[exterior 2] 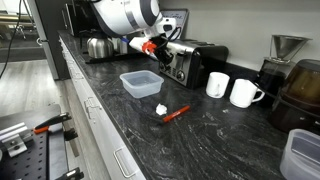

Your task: Turn the right knob

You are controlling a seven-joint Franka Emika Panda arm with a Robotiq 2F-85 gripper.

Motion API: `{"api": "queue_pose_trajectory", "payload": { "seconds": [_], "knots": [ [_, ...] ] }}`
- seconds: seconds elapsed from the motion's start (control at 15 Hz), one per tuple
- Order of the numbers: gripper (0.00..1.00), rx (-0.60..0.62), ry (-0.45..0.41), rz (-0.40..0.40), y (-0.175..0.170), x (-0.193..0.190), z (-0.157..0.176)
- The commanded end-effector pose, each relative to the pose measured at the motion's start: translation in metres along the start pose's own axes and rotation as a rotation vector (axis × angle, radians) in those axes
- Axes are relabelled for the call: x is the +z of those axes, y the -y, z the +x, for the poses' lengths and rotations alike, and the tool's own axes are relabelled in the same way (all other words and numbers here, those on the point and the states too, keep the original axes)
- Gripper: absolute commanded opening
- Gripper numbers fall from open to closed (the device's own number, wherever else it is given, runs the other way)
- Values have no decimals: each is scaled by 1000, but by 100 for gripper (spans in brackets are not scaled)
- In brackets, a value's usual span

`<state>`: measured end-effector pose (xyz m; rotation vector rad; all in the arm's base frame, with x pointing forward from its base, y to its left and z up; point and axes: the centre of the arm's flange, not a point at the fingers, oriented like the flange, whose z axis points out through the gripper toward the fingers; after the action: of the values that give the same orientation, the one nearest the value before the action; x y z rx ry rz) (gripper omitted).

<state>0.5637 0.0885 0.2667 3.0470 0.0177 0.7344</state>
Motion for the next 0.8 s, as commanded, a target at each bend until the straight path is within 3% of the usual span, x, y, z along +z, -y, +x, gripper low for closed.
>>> {"api": "queue_pose_trajectory", "payload": {
  "seconds": [0.0, 0.27, 0.73],
  "knots": [
    [0, -14, -2, -44, -1, 14, 13],
    [0, -18, -45, -57, -5, 13, 27],
    [0, -39, 22, -110, -6, 17, 28]
  ]
}}
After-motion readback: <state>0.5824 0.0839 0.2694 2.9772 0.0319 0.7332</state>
